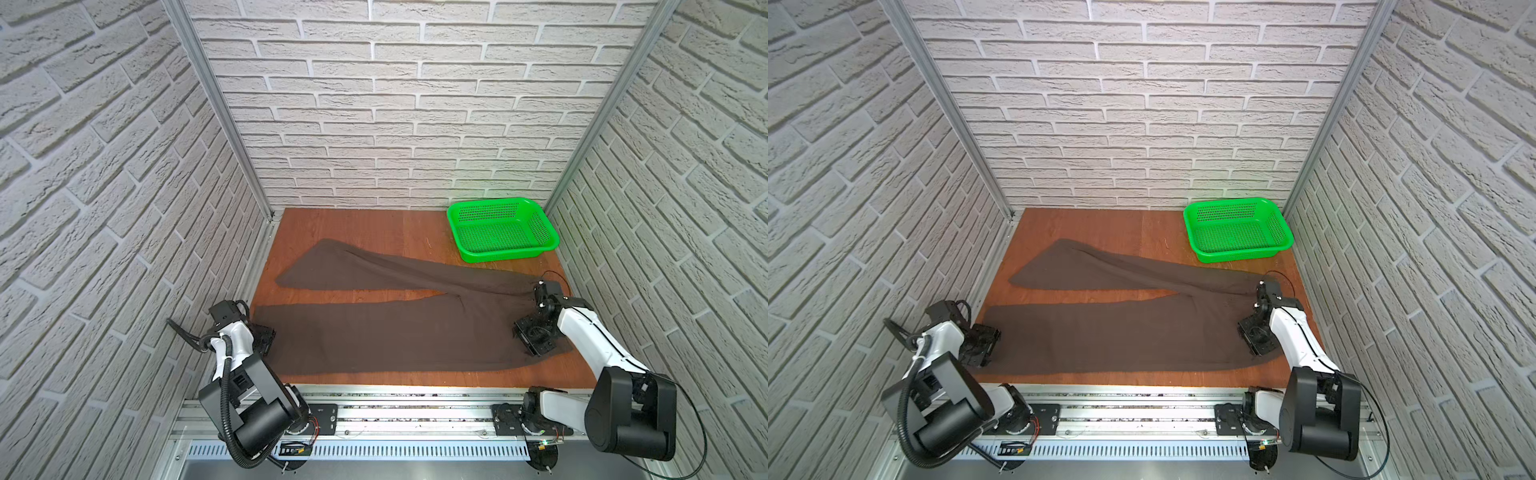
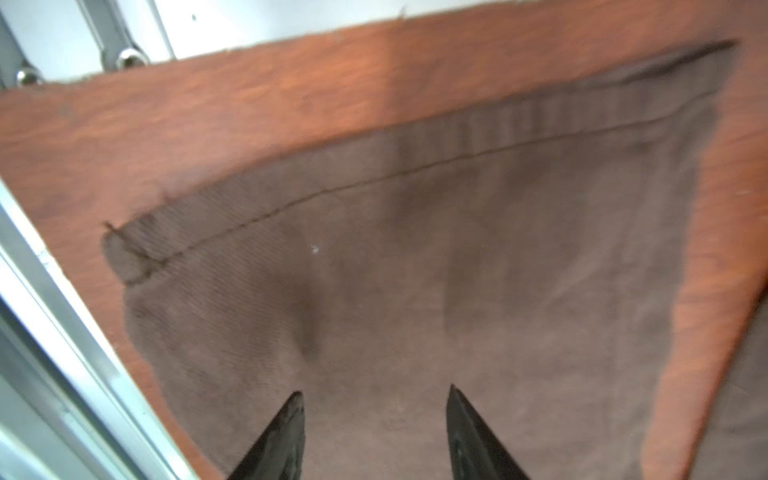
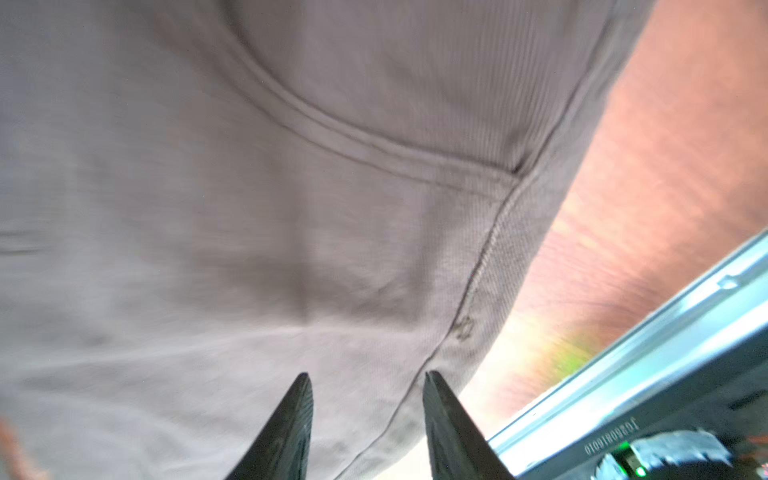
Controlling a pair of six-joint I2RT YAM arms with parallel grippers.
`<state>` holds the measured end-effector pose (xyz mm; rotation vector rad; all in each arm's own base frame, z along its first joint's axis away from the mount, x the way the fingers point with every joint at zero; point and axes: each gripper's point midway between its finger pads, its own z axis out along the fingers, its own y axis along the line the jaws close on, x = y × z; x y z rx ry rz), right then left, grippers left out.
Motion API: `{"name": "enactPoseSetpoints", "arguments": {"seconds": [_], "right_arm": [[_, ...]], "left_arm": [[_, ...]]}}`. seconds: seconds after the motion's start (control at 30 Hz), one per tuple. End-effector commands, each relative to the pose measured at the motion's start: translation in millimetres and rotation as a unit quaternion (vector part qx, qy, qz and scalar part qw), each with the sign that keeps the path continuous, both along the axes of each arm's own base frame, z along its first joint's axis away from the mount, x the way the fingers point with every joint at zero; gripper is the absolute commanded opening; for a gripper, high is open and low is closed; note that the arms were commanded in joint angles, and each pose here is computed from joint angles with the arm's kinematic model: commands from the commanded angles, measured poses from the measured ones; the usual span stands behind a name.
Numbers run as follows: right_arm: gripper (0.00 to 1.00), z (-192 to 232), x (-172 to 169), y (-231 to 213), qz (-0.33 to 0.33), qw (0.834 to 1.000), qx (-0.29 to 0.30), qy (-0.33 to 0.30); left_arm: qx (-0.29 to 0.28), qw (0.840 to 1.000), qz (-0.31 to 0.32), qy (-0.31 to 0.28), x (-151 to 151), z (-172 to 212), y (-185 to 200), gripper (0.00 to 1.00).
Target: Fold and stack the trousers
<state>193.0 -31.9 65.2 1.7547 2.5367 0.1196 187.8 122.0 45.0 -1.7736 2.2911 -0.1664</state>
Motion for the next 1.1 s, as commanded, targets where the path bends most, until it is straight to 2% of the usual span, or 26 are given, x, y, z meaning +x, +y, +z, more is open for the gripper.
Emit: {"name": "enactPoseSetpoints", "arguments": {"seconds": [0.0,0.13,0.23,0.37,0.47,0.67,0.9,1.07], "right_arm": [[0.46,25.0,27.6,-14.3,0.007,0.999,-0.032,-0.034],[0.44,26.4,73.3,-11.8,0.019,0.998,-0.002,-0.055],[0.42,17.6,98.5,-12.0,0.025,0.998,0.013,-0.054],[0.41,-2.7,105.3,-15.5,0.025,0.999,0.013,-0.030],[0.41,-23.1,93.2,-16.2,0.016,1.000,0.016,-0.001],[0.43,-50.4,41.5,-18.6,-0.016,0.998,0.026,0.061],[0.45,-49.9,-6.6,-21.6,-0.032,0.995,0.010,0.090],[0.45,-48.0,-27.6,-14.9,-0.030,0.994,0.017,0.104]], "left_arm": [[0.013,0.998,-0.041,-0.045,32.7,25.1,-4.4,0.56],[-0.005,0.996,-0.067,-0.052,62.2,17.7,-20.5,0.54],[-0.018,0.996,-0.076,-0.043,73.7,3.1,-30.1,0.52],[-0.026,0.997,-0.074,-0.019,71.9,-16.4,-32.9,0.50],[-0.025,0.997,-0.069,0.004,62.0,-28.0,-31.0,0.49],[-0.022,0.998,-0.048,0.030,36.1,-35.8,-18.1,0.49],[-0.028,0.999,-0.013,0.043,2.1,-36.9,-1.3,0.49],[-0.024,0.999,-0.003,0.035,-0.7,-29.3,4.2,0.49]]}}
